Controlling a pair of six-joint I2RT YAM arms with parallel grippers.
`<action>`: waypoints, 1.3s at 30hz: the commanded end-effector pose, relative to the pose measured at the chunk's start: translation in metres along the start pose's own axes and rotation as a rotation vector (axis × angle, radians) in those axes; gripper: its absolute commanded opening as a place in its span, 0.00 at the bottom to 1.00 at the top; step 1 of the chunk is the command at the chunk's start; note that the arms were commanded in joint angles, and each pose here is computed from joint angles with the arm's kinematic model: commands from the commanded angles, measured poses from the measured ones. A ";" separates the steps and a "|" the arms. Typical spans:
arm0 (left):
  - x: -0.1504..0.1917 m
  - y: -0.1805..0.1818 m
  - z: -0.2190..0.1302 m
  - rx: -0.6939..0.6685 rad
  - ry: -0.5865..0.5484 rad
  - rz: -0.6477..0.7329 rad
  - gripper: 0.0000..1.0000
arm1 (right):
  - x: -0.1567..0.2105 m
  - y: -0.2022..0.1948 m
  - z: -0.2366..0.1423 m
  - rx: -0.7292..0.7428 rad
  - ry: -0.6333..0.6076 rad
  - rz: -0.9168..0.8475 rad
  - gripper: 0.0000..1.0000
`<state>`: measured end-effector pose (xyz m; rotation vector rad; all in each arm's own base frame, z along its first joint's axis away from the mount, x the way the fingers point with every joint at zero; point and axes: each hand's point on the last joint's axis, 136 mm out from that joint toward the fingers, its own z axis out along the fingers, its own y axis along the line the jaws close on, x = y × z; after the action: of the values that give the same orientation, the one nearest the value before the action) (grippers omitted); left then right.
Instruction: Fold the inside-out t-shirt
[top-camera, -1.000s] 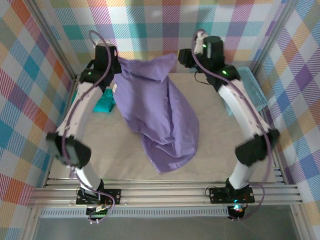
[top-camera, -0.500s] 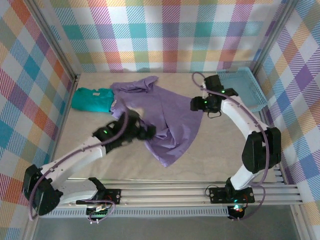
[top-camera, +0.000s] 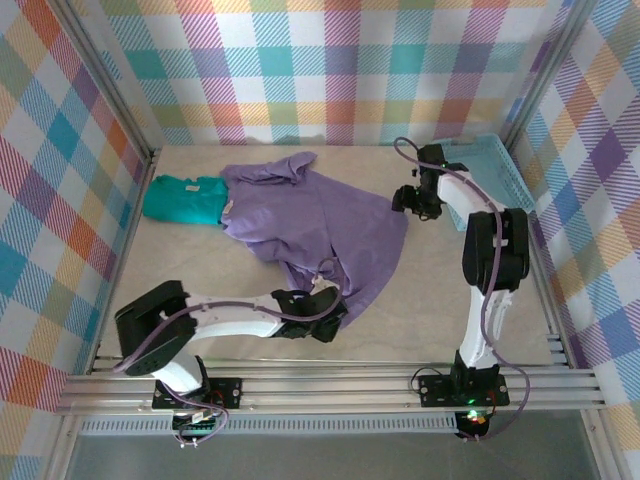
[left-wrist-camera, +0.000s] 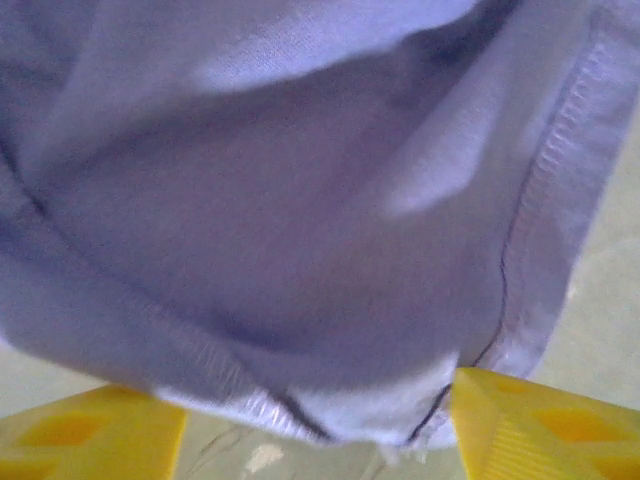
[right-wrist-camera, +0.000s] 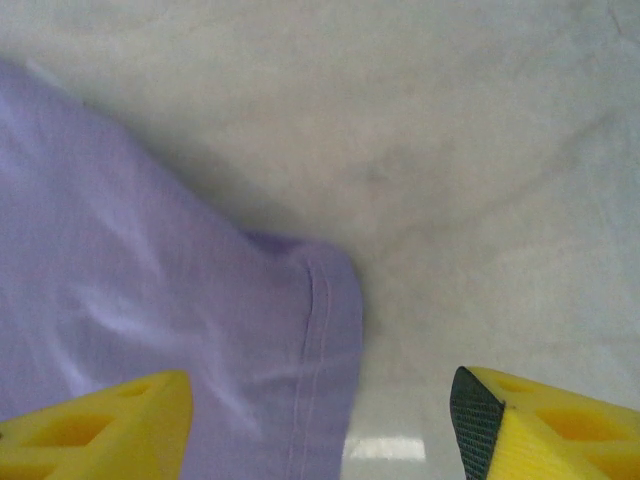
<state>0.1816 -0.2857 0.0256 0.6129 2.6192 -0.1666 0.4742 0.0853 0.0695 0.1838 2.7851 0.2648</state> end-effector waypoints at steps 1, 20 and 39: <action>-0.005 -0.003 0.017 -0.037 -0.013 -0.059 0.56 | -0.010 0.002 0.007 -0.017 0.017 -0.005 0.70; 0.007 0.088 -0.051 0.017 -0.087 -0.305 0.00 | 0.062 0.037 -0.004 -0.185 0.107 -0.092 0.71; 0.010 0.110 -0.060 0.007 -0.106 -0.365 0.00 | 0.047 0.048 0.038 -0.227 0.137 -0.153 0.43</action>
<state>0.2033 -0.1810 0.0764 0.1149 2.5872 -0.3460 0.4395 0.1350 0.0283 -0.0449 2.8870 0.5070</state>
